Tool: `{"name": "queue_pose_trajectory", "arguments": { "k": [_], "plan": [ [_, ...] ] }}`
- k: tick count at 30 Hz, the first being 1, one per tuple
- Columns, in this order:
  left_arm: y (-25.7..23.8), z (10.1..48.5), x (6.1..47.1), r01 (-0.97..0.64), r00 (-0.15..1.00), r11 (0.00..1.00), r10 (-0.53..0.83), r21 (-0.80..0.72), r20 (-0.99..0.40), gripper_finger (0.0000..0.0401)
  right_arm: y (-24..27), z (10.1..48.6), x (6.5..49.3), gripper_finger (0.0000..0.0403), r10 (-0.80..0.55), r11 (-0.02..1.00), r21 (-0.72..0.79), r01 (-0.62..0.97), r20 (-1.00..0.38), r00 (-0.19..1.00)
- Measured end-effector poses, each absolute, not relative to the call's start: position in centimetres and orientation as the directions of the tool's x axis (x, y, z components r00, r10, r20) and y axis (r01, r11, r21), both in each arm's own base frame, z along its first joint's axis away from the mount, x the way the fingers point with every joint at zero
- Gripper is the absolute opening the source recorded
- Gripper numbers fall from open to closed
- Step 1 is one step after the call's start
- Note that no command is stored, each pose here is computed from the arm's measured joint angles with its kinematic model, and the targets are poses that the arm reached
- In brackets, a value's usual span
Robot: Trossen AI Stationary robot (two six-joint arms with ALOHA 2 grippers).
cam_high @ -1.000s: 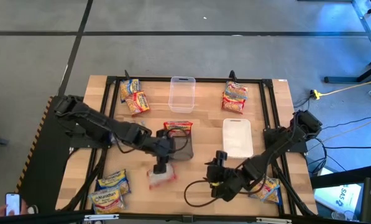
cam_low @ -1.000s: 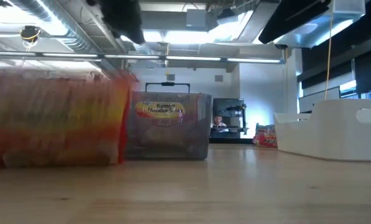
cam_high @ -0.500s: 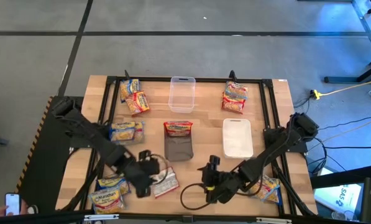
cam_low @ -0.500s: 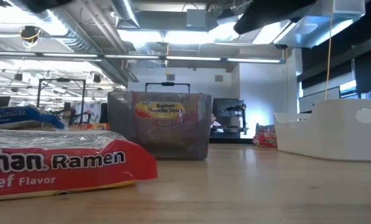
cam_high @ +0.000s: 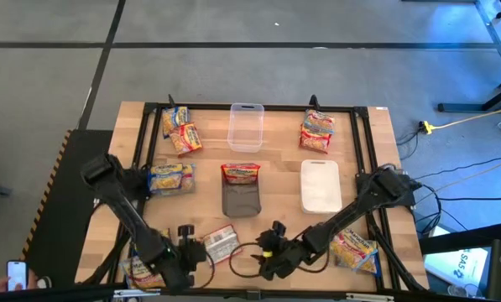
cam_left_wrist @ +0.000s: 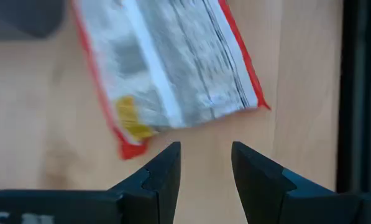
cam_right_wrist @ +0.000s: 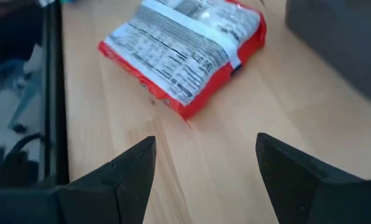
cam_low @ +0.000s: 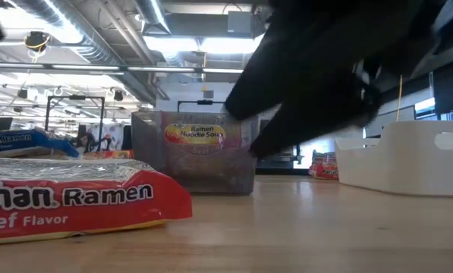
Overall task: Sort Maruchan noodles
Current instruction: Put the red noodle pack into the gray bin
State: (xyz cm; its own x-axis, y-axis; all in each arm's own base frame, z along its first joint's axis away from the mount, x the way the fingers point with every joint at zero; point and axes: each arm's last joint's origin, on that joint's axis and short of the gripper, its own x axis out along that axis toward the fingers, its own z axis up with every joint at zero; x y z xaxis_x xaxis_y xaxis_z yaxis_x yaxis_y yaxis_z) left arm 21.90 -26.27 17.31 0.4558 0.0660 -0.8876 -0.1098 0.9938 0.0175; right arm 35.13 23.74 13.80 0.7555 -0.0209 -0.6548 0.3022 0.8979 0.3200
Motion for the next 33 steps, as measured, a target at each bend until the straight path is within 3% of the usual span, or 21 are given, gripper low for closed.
{"name": "queue_pose_trajectory", "arguments": {
  "k": [6,15,23,33],
  "plan": [
    [-26.8,14.1,22.3,-0.043,0.452,0.985,0.167,0.166,-0.876,0.0137,23.3,11.8,36.9,0.0248,-0.007,0.828,0.443,0.343,-0.603,0.797],
    [-26.5,13.5,22.9,0.013,0.538,0.945,0.268,0.326,-0.799,0.0146,22.7,9.7,38.4,0.0248,0.046,0.721,0.585,0.371,-0.575,0.817],
    [-27.1,13.4,24.1,0.109,0.598,0.937,0.206,0.333,-0.775,0.0147,22.7,9.8,38.8,0.0248,0.077,0.699,0.630,0.338,-0.536,0.841],
    [-27.2,13.5,24.8,0.104,0.624,0.935,0.204,0.339,-0.755,0.0144,23.1,10.0,38.9,0.0248,0.142,0.704,0.653,0.280,-0.515,0.845]
  ]
}}
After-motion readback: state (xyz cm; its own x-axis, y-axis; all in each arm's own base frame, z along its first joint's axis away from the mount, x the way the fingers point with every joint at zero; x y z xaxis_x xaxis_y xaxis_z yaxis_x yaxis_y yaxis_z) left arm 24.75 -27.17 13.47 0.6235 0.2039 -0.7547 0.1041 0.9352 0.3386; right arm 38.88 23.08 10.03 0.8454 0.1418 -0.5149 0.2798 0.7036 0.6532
